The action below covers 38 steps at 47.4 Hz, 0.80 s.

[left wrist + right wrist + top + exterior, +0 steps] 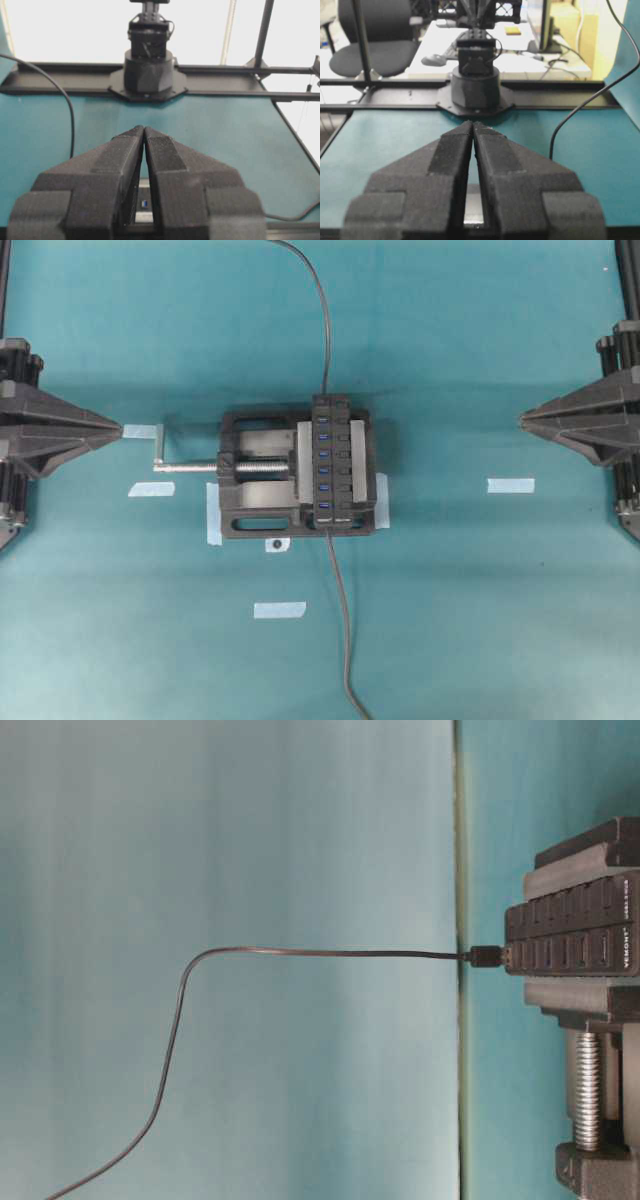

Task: Insert the USB into the center port of the fixed hub
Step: 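Move the right gripper from rest toward the clamped USB hub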

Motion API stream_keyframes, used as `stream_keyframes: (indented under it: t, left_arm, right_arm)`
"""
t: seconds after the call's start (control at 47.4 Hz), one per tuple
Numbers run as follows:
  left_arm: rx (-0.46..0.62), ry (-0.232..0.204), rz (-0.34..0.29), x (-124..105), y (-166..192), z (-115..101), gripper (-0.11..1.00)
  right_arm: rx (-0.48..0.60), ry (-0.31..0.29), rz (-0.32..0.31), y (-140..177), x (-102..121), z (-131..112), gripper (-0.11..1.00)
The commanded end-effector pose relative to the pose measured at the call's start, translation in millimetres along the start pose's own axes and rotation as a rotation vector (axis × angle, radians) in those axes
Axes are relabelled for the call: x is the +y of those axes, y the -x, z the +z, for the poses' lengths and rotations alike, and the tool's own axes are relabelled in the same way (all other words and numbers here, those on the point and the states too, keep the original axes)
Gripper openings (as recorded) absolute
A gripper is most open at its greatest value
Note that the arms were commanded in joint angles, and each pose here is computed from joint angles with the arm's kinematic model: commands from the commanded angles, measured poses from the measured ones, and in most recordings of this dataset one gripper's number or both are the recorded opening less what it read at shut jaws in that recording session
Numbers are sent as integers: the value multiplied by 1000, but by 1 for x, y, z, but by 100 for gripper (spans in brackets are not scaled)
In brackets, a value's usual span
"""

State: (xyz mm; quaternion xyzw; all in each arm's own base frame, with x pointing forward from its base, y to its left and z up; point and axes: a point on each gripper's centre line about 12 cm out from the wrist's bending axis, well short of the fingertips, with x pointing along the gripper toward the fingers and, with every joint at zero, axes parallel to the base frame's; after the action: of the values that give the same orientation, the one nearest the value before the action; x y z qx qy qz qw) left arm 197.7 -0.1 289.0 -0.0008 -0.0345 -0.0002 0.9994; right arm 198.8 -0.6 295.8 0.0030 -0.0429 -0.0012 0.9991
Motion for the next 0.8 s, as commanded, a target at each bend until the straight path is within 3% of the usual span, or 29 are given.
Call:
stream_keyframes:
  t: [0.0, 0.084, 0.169, 0.253, 0.781]
  left_arm:
    - [12, 0, -5, -1, 0, -5, 13]
    - [12, -2, -8, -1, 0, -5, 16]
    - [6, -7, -6, -1, -1, -2, 3]
    - [12, -4, -8, -1, -1, -2, 1]
    - [87, 0, -7, -1, -2, -11, 1]
  right_arm:
    - [5, -4, -8, -1, -1, -2, 16]
    - [19, -41, -25, -1, -4, -6, 16]
    - [41, -63, -43, -1, -8, -8, 4]
    - [64, -72, -55, -2, -10, -7, -1]
    - [199, -77, -80, -8, -15, -17, -2]
